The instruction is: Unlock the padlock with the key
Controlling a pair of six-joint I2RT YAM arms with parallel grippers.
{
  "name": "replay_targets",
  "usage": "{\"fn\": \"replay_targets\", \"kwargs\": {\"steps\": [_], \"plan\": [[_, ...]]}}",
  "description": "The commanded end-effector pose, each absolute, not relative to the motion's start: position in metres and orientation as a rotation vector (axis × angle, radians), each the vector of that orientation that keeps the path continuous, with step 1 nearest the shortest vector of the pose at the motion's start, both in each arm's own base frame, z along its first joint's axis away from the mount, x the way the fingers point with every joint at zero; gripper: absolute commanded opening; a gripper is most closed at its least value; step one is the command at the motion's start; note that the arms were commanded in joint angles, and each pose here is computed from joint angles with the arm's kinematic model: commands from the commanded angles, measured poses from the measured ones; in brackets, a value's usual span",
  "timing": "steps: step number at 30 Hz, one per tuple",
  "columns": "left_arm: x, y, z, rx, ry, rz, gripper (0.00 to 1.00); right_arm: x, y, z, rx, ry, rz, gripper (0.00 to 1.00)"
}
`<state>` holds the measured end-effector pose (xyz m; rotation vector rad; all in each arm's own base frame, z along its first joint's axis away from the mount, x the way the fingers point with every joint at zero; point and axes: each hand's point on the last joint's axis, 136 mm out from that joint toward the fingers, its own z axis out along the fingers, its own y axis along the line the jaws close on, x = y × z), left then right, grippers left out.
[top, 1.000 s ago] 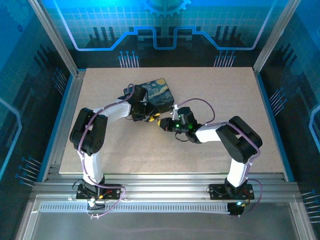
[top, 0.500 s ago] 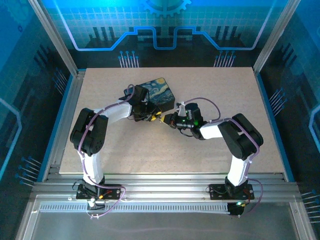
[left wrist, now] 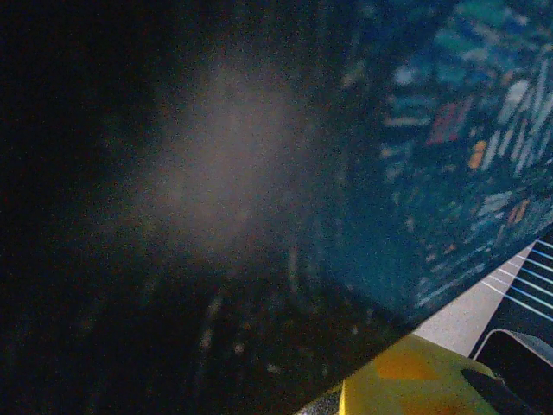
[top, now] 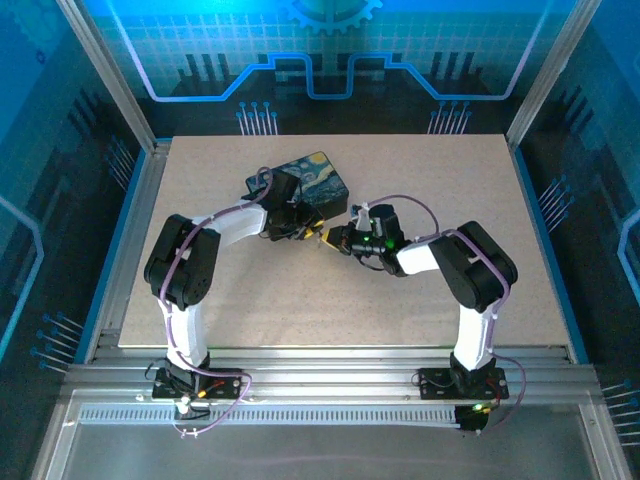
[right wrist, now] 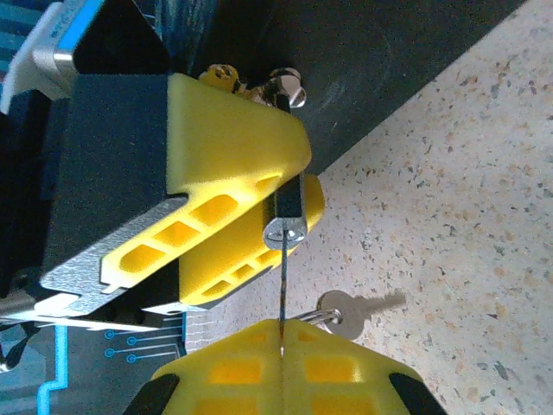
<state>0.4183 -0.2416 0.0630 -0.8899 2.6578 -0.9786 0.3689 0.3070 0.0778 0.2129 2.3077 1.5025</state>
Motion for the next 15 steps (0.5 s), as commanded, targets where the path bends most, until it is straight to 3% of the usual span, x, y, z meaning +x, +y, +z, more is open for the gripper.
{"fn": "replay_targets", "kwargs": {"steps": [1, 10, 12, 15], "plan": [[0.375, -0.243, 0.014, -1.013, 2.853, -0.855, 0.0, 0.389, 0.317, 0.117, 0.136, 2.129, 1.533, 0.05], [0.373, -0.242, 0.013, -1.05, 2.84, -0.843, 0.0, 0.402, 0.31, 0.108, 0.205, 2.116, 1.45, 0.17], [0.373, -0.243, 0.011, -1.052, 2.842, -0.842, 0.0, 0.405, 0.312, 0.106, 0.223, 2.103, 1.472, 0.17], [0.373, -0.243, 0.011, -1.057, 2.838, -0.843, 0.0, 0.406, 0.314, 0.1, 0.237, 2.102, 1.486, 0.08]]}}
